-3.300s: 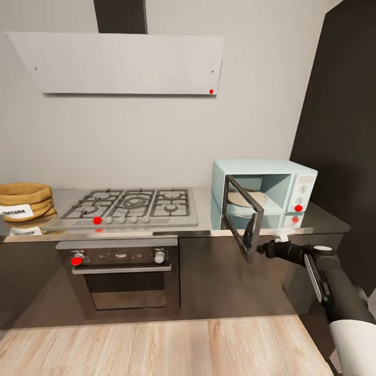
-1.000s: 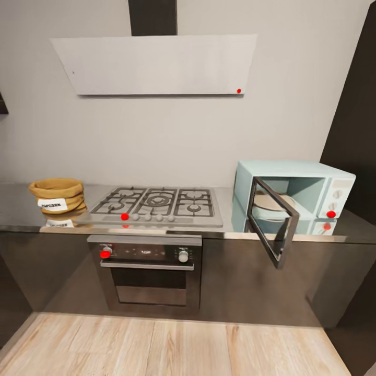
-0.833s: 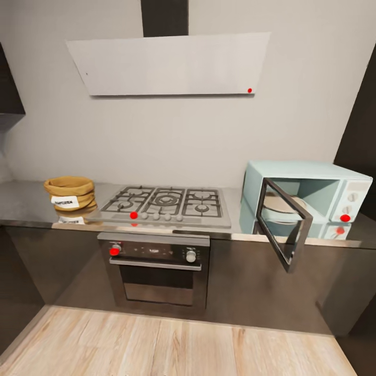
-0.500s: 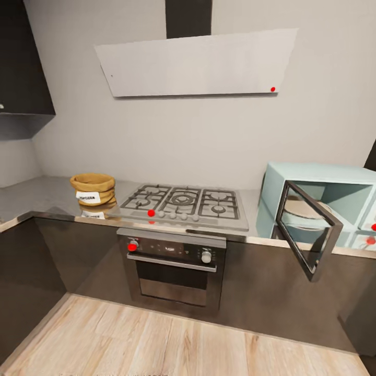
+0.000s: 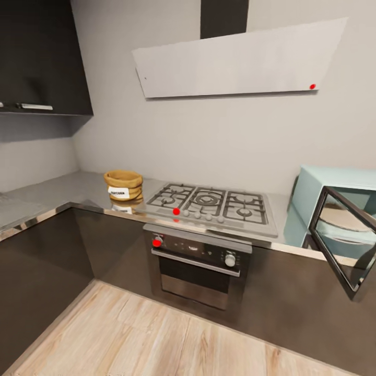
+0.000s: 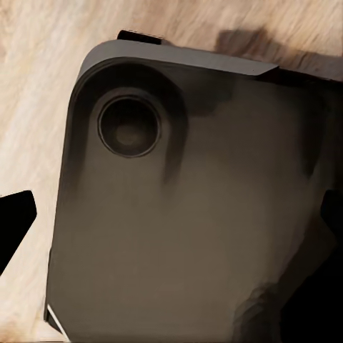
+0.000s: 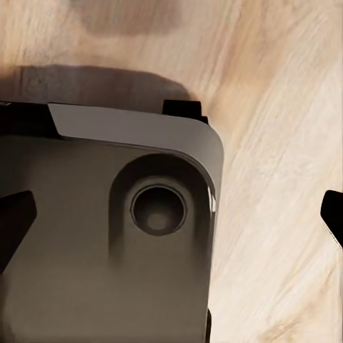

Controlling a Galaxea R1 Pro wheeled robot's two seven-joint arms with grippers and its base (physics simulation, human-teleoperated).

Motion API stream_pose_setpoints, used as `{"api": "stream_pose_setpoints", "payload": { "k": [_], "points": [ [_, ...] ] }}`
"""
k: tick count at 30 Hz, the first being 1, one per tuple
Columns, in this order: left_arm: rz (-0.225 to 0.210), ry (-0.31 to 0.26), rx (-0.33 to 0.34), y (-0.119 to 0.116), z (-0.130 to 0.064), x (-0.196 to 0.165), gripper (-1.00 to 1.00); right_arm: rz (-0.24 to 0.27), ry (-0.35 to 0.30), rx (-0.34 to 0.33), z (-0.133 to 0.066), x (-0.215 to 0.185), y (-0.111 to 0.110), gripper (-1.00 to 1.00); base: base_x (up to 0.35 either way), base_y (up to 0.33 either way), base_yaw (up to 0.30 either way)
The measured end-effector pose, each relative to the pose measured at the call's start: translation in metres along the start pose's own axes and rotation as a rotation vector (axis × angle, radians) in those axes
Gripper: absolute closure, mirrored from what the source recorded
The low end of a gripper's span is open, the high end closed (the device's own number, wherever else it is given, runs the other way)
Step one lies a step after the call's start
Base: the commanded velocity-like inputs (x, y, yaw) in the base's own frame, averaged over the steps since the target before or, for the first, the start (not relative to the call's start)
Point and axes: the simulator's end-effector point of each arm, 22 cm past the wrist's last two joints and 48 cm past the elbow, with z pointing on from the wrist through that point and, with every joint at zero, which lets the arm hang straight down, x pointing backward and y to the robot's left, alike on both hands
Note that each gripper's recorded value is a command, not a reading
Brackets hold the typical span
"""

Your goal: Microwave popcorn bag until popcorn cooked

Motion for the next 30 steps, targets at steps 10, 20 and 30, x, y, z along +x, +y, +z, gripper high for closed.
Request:
{"api": "stream_pose_setpoints", "payload": {
  "k": [10, 20, 30],
  "points": [
    [-0.001, 0.001, 0.006, -0.0042, 0.0000, 0.0009, -1.00, -0.002, -0.003, 0.005, -0.0003, -0.0006, -0.0043, -1.00, 0.000, 0.183, 0.225],
    [0.019, 0.014, 0.015, -0.0063, -0.0002, 0.0047, -1.00, -0.008, -0.008, 0.007, -0.0005, -0.0018, -0.0059, -1.00, 0.092, 0.331, 0.005],
    [0.020, 0.019, 0.015, -0.0060, -0.0002, 0.0058, -1.00, -0.010, -0.008, 0.004, -0.0004, -0.0018, -0.0038, -1.00, 0.203, 0.316, 0.000]
  ]
}}
